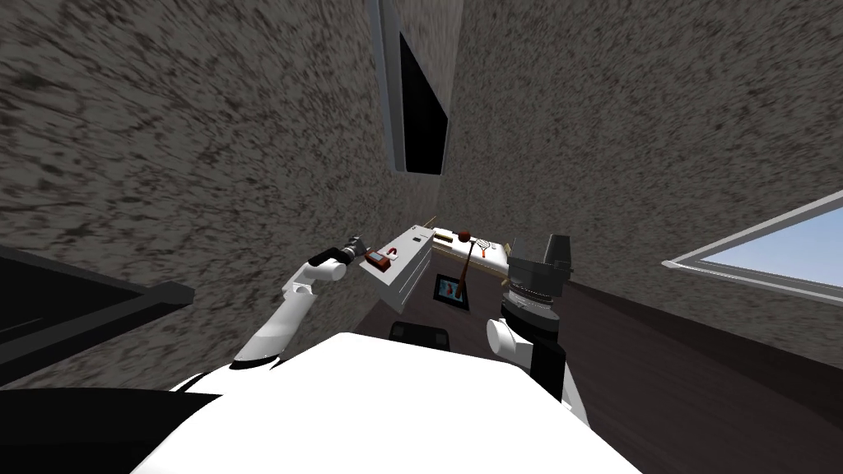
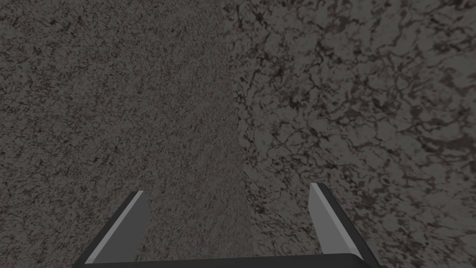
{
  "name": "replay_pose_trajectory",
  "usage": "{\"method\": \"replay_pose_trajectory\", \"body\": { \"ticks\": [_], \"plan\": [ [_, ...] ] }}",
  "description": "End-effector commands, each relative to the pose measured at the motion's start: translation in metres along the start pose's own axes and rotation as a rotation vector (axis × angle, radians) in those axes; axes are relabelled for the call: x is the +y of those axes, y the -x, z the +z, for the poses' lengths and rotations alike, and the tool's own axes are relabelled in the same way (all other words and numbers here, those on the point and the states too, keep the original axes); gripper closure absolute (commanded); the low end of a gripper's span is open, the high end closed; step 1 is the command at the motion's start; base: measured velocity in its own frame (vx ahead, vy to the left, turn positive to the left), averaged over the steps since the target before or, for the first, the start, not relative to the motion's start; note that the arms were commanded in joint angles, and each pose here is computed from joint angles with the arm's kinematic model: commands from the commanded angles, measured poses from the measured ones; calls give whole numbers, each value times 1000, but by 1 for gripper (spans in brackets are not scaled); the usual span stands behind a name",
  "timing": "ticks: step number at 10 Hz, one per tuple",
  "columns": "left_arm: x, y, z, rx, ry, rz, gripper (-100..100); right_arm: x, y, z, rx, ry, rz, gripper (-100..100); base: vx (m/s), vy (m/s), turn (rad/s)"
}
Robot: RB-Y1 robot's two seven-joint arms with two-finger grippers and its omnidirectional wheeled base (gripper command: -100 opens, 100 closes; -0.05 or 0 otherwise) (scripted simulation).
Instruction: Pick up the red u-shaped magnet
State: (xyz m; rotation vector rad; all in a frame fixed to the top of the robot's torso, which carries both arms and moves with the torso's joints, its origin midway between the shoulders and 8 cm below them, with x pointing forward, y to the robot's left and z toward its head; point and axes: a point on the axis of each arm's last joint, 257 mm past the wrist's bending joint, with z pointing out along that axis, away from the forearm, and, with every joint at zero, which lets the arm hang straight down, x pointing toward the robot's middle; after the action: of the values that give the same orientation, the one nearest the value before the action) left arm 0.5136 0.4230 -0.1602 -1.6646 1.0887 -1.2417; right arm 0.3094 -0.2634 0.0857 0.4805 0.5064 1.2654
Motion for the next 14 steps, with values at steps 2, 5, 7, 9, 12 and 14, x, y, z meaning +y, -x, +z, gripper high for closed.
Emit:
{"method": "replay_pose_trajectory", "body": {
  "ticks": [2, 5, 7, 9, 12, 14],
  "plan": [
    [10, 19, 4, -43, 64, -50, -100, 0, 0, 0, 0, 0, 0, 0, 36, -42, -45],
    [19, 52, 6, -109, 139, -150, -100, 0, 0, 0, 0, 0, 0, 0, 71, -54, -43],
    [27, 55, 4, -124, 173, -151, -100, 0, 0, 0, 0, 0, 0, 0, 47, -31, -7],
    [38, 72, 2, -167, 227, -202, -100, 0, 0, 0, 0, 0, 0, 0, 56, -27, -43],
    [53, 102, -5, -242, 302, -307, -100, 0, 0, 0, 0, 0, 0, 0, 96, -50, -44],
    [60, 104, -8, -255, 332, -308, -100, 0, 0, 0, 0, 0, 0, 0, 64, -40, -5]
  ]
}}
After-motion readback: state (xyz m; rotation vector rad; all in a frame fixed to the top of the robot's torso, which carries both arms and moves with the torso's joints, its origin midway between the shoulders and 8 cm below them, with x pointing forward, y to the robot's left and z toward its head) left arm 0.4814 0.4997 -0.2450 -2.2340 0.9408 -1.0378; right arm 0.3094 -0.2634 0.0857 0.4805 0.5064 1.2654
